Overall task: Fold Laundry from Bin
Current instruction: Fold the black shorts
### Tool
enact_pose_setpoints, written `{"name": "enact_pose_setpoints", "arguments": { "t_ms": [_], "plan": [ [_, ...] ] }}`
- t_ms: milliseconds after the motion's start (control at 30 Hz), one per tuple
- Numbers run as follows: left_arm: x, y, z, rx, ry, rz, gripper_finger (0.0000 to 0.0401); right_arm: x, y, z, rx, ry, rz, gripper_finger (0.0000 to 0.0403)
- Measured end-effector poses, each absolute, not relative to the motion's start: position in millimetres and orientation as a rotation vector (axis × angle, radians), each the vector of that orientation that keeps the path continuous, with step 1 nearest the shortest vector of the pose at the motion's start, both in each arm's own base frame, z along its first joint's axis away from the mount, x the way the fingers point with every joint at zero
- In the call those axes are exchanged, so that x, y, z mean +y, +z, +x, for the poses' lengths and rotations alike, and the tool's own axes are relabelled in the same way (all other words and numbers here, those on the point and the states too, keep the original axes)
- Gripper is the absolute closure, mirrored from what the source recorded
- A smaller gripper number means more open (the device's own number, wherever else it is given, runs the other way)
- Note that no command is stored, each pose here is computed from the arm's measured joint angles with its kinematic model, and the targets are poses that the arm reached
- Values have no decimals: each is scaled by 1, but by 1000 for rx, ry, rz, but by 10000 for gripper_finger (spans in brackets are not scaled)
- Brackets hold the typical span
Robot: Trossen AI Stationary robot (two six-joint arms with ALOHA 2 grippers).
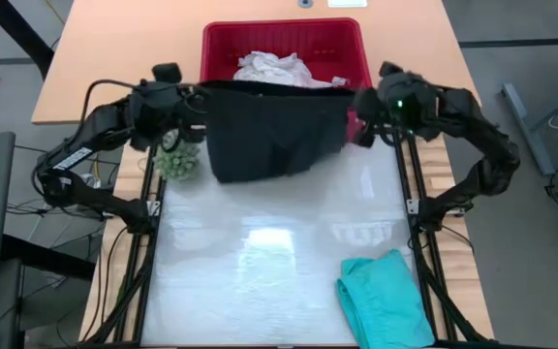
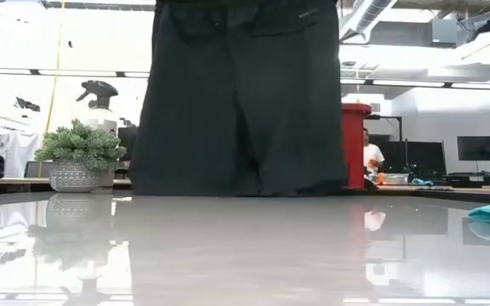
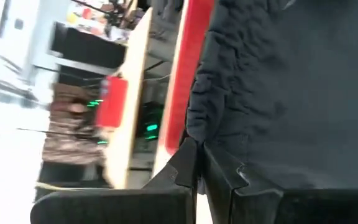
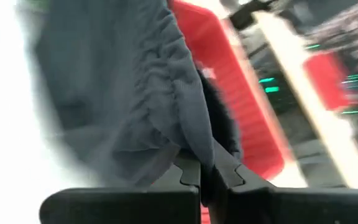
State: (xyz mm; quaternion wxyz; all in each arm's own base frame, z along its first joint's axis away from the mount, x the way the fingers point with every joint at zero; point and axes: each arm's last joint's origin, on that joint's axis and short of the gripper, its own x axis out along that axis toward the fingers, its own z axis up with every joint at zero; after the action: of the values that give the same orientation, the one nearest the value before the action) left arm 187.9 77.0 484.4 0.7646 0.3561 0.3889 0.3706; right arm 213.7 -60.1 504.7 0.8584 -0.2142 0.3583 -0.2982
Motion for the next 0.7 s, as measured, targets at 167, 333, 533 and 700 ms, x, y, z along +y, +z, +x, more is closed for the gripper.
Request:
{"name": "enact_pose_setpoints", "arguments": {
  "t_ms": [167, 333, 533, 700],
  "plan": [
    [48, 466, 175, 800, 490, 308, 401, -29, 474, 220, 889, -374, -160, 379],
    [23, 416, 182, 1056, 271, -5, 401, 15, 419, 240, 1091, -145, -6, 379],
    [-1, 340, 199, 1251, 116, -133, 401, 62, 353, 255, 1204, 105, 3, 378],
    [-16, 286, 207, 1313, -93, -158, 384, 80, 317, 262, 1176, 173, 5, 353]
  ]
}}
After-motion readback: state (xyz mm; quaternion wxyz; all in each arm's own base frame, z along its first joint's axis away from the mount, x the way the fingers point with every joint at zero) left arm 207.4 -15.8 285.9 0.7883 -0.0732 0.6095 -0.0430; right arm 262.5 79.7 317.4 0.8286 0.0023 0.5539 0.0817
